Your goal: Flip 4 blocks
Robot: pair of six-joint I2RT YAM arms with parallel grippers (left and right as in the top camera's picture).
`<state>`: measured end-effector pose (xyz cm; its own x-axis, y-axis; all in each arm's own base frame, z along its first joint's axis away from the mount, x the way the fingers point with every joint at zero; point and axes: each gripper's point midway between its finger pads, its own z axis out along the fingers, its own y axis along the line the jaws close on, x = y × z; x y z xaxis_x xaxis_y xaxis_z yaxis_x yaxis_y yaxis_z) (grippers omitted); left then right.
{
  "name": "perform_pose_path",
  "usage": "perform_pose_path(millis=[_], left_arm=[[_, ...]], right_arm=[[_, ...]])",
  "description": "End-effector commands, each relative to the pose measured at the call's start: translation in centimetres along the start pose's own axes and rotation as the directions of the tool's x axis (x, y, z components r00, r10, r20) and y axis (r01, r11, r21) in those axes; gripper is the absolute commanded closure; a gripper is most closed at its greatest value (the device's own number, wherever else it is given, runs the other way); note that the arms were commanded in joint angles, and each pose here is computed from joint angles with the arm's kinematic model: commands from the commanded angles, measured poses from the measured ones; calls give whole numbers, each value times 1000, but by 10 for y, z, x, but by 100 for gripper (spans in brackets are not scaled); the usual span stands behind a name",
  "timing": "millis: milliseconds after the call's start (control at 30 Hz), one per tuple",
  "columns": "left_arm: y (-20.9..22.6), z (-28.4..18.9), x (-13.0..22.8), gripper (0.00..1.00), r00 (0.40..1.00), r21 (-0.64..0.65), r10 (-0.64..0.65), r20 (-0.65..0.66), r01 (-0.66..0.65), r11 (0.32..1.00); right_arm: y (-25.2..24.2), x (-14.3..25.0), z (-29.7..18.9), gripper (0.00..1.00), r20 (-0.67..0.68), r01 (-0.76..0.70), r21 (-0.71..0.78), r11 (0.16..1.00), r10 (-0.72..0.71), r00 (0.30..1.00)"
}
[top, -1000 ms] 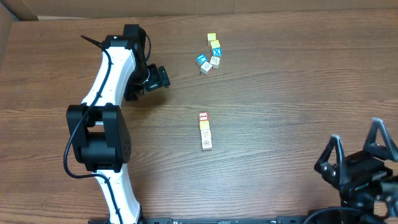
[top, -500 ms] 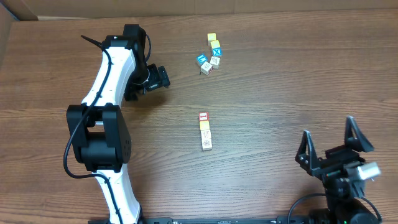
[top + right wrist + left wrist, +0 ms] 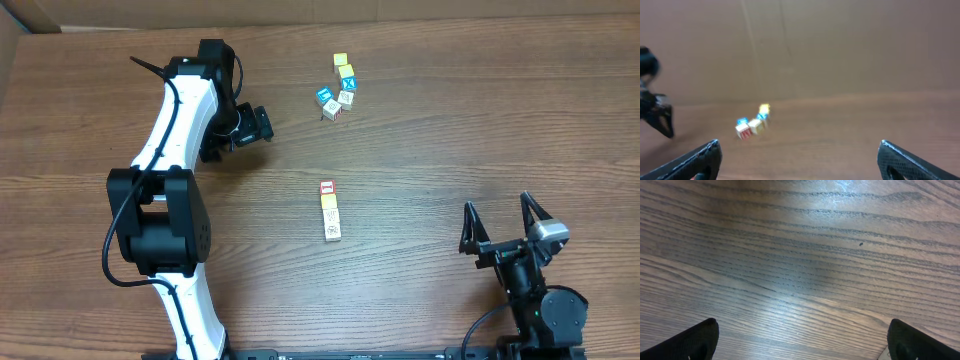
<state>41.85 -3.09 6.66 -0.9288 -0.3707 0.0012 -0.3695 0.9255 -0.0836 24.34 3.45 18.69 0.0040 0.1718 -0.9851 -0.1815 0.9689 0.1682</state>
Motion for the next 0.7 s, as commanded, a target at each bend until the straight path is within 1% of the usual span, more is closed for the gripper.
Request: perform_pose_path(millis=[0,67,233,667], left_arm=[[-3,-3,-5,0,1000,0,-2,16,2,1000],[-3,-2,-5,0,1000,0,-2,16,2,1000],[-3,-2,-5,0,1000,0,-2,16,2,1000],[-3,-2,-5,0,1000,0,-2,16,2,1000]], right_arm=[[-15,10,-1,0,-27,5,78,997,-3,1000],[-18,14,-1,0,-44,6,97,995,-2,999],[-18,14,-1,0,-49,64,93,994,-60,997],[-17,14,-1,0,-49,63,86,994,-59,997]])
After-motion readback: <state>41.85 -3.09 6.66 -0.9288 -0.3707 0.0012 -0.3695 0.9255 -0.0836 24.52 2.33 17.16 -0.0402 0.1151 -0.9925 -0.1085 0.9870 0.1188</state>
